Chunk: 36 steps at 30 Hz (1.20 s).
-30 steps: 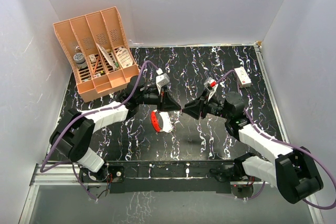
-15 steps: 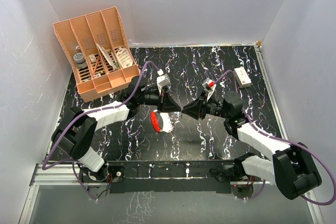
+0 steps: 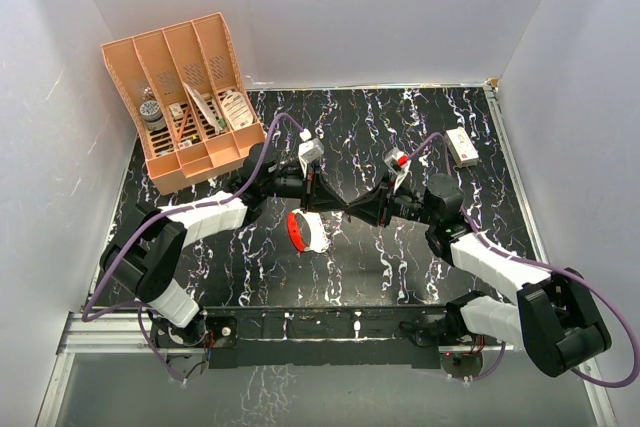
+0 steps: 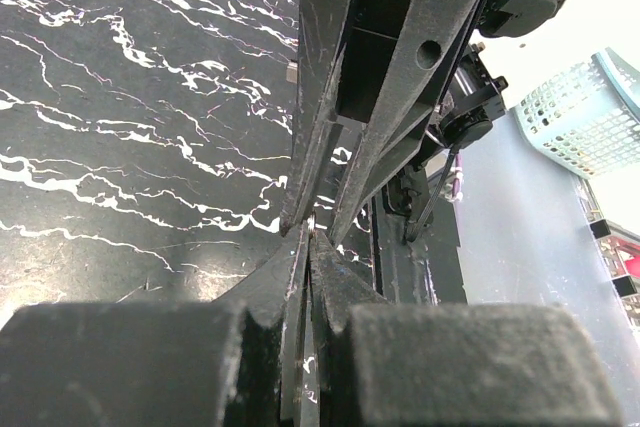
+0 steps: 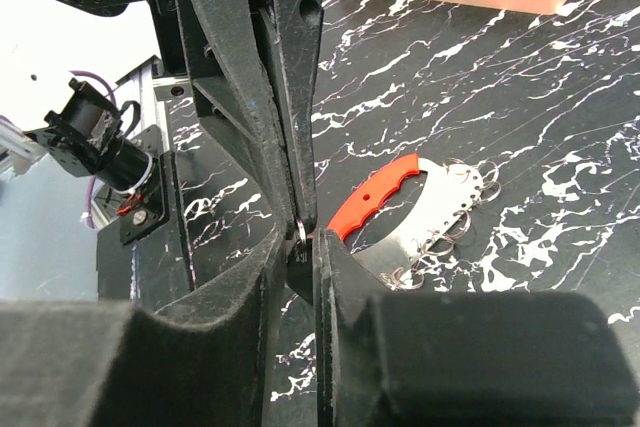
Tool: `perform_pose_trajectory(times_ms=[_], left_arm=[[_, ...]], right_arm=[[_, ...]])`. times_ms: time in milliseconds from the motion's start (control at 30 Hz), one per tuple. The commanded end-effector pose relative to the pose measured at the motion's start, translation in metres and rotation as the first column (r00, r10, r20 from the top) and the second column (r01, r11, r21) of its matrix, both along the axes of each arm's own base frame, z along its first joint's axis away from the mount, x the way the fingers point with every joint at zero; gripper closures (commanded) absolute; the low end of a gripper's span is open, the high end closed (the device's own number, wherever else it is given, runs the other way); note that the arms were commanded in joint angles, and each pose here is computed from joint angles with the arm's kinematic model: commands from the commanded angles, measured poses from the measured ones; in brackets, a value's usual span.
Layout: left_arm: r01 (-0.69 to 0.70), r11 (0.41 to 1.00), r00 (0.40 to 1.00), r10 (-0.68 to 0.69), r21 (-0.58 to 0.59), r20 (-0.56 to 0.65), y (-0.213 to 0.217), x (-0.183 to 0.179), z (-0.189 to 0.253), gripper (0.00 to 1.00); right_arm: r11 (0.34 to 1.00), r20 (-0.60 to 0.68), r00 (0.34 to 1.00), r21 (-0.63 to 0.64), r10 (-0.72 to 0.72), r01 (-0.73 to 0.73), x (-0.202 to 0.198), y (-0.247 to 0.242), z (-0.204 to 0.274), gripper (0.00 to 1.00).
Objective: Put the keys on the keyring
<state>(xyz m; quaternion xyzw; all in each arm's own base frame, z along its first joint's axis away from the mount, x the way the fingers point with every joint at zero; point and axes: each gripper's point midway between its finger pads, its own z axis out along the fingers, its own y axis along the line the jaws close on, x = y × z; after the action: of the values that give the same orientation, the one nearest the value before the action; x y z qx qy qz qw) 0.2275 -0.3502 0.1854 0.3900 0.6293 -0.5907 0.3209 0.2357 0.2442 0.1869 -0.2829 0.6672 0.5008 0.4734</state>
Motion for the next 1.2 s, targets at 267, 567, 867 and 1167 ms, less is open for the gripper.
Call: perform_pose_trajectory(times_ms=[267, 567, 867, 1167], left_arm=[[0.04, 0.998, 0.998, -0.038, -0.042, 0.047, -0.002, -0.001, 0.015, 1.0], [-0.037, 0.999, 0.997, 0.038, -0.018, 0.061, 0.001, 0.009, 0.012, 0.71], [-0.173, 0.985, 0.978, 0.173, -0.013, 0.115, 0.013, 0.021, 0.021, 0.66], [-0.277, 0.961, 0.951, 0.272, 0.012, 0.146, 0.03, 0.027, 0.021, 0.63]], right_arm=[[0.999, 0.09, 0.996, 0.047, 0.017, -0.021, 0.005, 0.004, 0.028, 0.96], [0.999, 0.077, 0.997, 0.04, -0.019, 0.016, 0.006, 0.0, 0.024, 1.0], [0.997, 0.056, 0.995, 0.009, -0.082, 0.082, 0.011, -0.007, 0.016, 1.0], [0.994, 0.026, 0.994, -0.029, -0.105, 0.106, 0.017, -0.008, 0.006, 1.0]])
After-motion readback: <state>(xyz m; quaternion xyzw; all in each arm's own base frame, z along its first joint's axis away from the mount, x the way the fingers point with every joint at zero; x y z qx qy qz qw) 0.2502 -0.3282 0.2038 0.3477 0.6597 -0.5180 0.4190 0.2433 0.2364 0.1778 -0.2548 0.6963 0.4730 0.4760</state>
